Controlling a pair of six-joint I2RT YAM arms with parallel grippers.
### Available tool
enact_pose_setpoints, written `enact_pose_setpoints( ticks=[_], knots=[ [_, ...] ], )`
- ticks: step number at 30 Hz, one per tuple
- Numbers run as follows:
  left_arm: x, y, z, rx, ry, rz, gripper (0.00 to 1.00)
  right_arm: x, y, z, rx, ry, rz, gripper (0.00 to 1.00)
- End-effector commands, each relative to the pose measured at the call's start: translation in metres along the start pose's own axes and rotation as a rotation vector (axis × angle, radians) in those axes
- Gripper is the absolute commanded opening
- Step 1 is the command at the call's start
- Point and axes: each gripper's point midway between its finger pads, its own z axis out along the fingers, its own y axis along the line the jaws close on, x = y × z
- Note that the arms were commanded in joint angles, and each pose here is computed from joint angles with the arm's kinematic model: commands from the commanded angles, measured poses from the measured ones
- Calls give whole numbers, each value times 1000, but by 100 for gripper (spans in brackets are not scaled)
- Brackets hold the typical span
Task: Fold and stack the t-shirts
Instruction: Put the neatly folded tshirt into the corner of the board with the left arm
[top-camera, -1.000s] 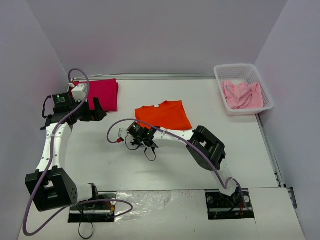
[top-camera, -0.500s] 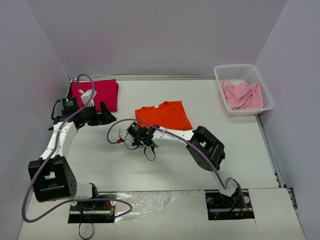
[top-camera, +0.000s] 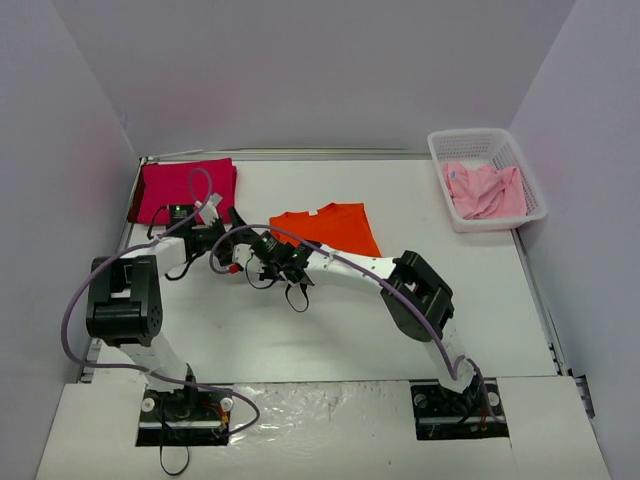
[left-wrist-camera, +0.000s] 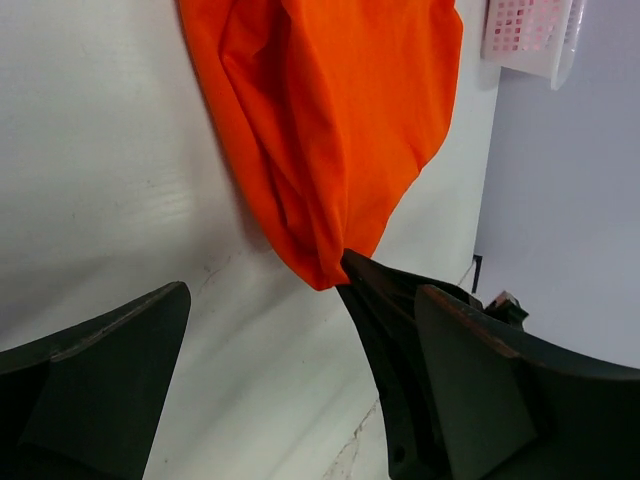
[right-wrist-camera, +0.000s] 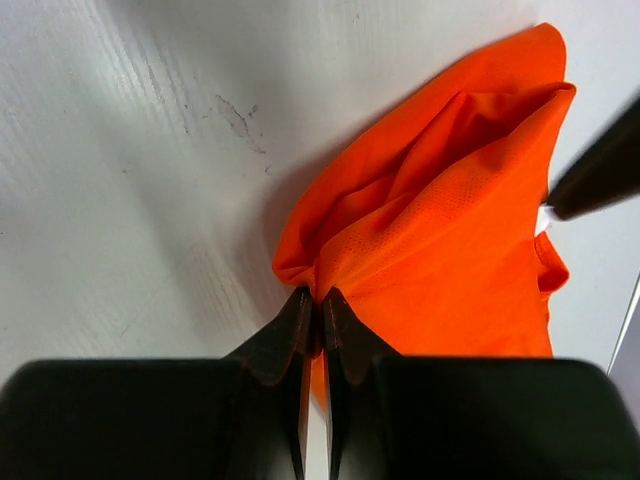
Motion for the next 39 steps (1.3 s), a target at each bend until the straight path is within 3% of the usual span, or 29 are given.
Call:
enact_pose_setpoints(
  ticks=[1,14,20,31,32,34,37,38,39],
  knots=[
    [-6,-13,10,62,-11,-55,94,-17,-25,-17,58,-37,38,0],
    [15,12,71,48,66,-178,94,-21,-32,-22,71,-38,41,0],
    [1,17,86,39,32,-194,94,-19,-29,-19,59,-30,38,0],
    [2,-5,110,138,64,-159,96,-16,-25,-16,48,-23,39,0],
    [3,-7,112,149,70,-152,76,-16,-26,-17,50,-24,40,0],
    [3,-10,113,159,77,-157,65,-15,-25,-17,45,-23,41,0],
    [2,-13,115,172,86,-158,30,-15,-25,-16,45,-21,45,0],
    [1,-15,115,180,84,-153,13,-15,-25,-15,43,-24,45,0],
    [0,-15,115,180,81,-151,6,-15,-25,-15,41,-23,46,0]
  ],
)
